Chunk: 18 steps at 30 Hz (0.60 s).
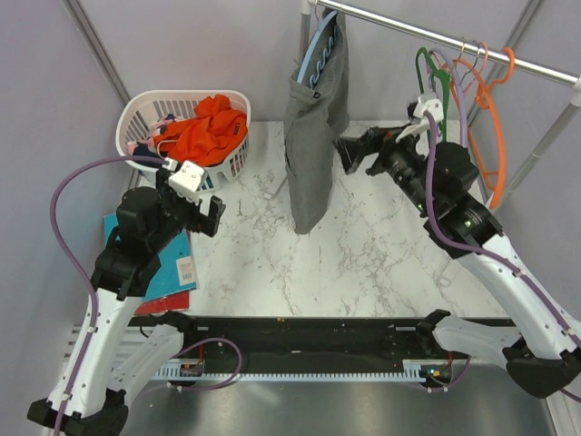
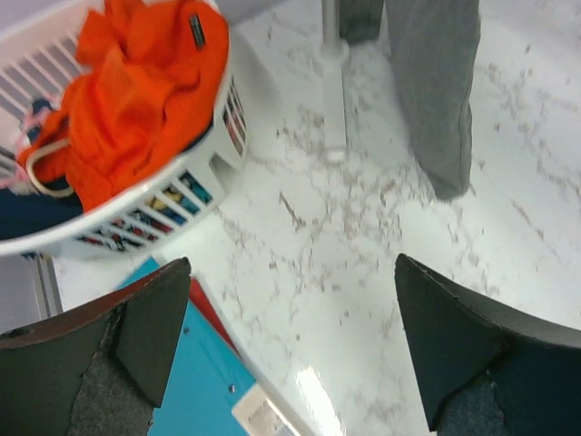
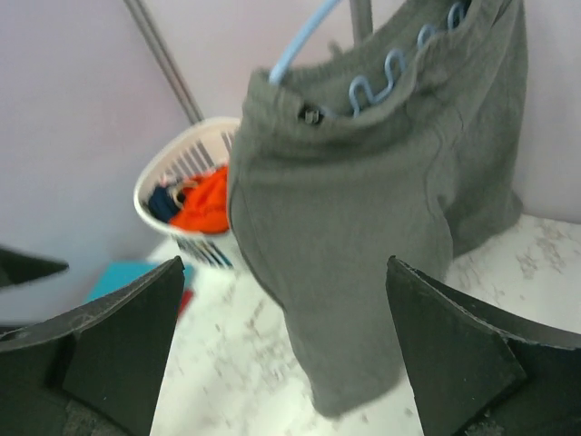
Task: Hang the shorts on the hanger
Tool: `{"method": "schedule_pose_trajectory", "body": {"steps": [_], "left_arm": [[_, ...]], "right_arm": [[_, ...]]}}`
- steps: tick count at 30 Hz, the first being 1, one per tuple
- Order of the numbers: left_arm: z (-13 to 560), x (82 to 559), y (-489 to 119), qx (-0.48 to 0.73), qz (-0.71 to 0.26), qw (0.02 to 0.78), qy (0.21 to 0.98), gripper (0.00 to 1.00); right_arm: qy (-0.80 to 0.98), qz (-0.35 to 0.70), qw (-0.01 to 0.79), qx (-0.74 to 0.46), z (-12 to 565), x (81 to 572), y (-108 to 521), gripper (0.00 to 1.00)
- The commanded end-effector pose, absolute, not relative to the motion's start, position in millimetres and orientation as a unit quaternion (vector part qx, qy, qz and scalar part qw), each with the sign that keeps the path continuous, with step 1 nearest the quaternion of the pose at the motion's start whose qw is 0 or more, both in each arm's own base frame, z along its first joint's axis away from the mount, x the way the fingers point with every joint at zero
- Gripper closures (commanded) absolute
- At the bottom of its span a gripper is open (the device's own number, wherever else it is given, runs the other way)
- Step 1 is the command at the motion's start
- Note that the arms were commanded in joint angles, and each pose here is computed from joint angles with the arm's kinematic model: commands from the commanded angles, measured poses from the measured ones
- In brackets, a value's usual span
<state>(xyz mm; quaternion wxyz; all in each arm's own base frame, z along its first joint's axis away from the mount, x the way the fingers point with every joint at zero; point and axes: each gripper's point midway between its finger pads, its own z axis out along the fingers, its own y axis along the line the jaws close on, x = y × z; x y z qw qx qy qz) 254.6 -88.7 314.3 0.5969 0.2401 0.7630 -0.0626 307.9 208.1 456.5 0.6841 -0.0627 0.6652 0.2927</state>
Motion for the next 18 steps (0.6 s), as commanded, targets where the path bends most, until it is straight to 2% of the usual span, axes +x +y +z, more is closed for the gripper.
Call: {"method": "schedule_pose_trajectory", "body": {"steps": [1, 6, 11, 18], "left_arm": [[265.5, 226.2, -73.3, 0.269, -0.049, 0.494, 0.825, 0.01], [227.7, 217.4, -46.4, 0.239, -0.001, 0.439, 0.866, 0.01], [209.8, 211.6, -24.5, 0.214, 0.043, 0.421, 0.880, 0.01], [203.7, 210.8, -20.8, 0.195, 0.039, 0.415, 0.888, 0.01]], "right_arm": [[0.709, 0.267, 0.625, -0.187, 393.6, 270.0, 208.8, 0.02], [0.738, 0.252, 0.556, -0.287, 328.8, 234.5, 204.6, 0.02], [0.751, 0.185, 0.522, -0.361, 270.9, 224.9, 185.0, 0.02], [0.750, 0.176, 0.516, -0.374, 252.8, 217.4, 179.0, 0.02]]}}
